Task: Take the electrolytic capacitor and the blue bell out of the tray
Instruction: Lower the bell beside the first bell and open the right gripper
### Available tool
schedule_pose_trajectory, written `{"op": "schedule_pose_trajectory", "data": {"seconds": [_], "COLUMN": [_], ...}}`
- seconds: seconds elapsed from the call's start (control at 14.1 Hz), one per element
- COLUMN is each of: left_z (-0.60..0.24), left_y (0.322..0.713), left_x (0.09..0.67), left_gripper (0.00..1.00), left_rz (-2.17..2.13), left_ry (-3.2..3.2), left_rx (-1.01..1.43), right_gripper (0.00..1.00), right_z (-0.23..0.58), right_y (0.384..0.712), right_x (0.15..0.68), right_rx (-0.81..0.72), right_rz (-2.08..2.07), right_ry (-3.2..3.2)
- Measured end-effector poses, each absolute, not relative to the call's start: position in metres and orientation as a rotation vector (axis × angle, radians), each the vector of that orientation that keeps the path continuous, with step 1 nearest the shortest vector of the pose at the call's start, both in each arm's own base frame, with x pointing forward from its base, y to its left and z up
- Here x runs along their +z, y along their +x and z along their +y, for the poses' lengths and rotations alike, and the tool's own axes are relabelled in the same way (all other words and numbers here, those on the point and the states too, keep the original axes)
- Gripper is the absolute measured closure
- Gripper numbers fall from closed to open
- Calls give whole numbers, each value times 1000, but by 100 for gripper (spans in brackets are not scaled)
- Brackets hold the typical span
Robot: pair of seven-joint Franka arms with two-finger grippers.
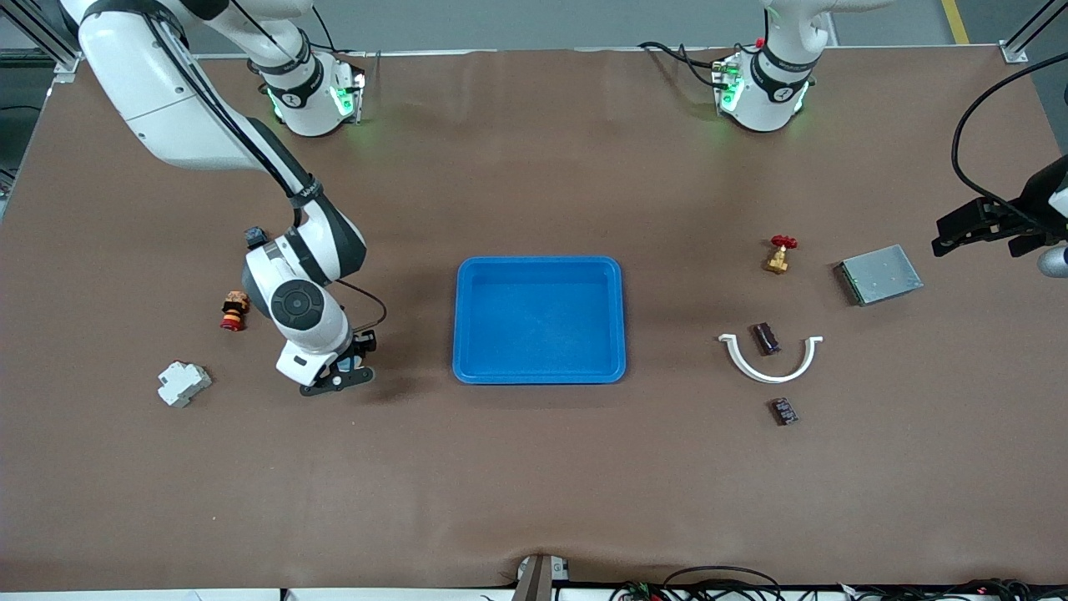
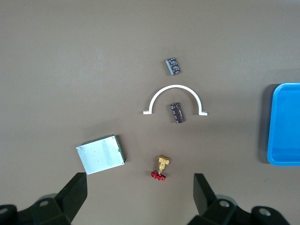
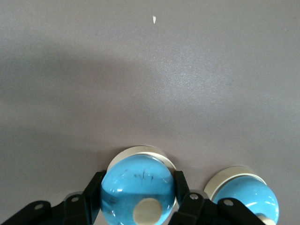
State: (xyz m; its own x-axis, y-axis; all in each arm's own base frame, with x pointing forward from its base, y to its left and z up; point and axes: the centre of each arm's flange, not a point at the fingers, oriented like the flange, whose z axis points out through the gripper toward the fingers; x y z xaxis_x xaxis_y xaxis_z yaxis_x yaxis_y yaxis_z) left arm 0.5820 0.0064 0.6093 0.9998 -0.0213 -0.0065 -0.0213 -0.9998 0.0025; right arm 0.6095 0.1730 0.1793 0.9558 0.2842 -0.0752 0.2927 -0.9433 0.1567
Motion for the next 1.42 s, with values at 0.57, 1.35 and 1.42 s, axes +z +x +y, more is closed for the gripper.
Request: {"op": "schedule_pose_trajectory", "data": {"seconds": [0.57,1.35,1.42], "left_z": [5,5,5], "left_y": [588,589,589], "left_x": [595,594,594], "left_gripper": [0,0,0], "left_rz": [19,19,19], "left_ry": [3139,3139,3139], "left_rx": [-45,-48,-49], "right_gripper": [36,0,0], "right_z": [178,178,186], "right_y": [600,614,620], "right_x": [178,218,245], "right_rx": [-72,-122,-147], "right_rz": [437,372,331], "right_ry": [2913,2883,2886]}}
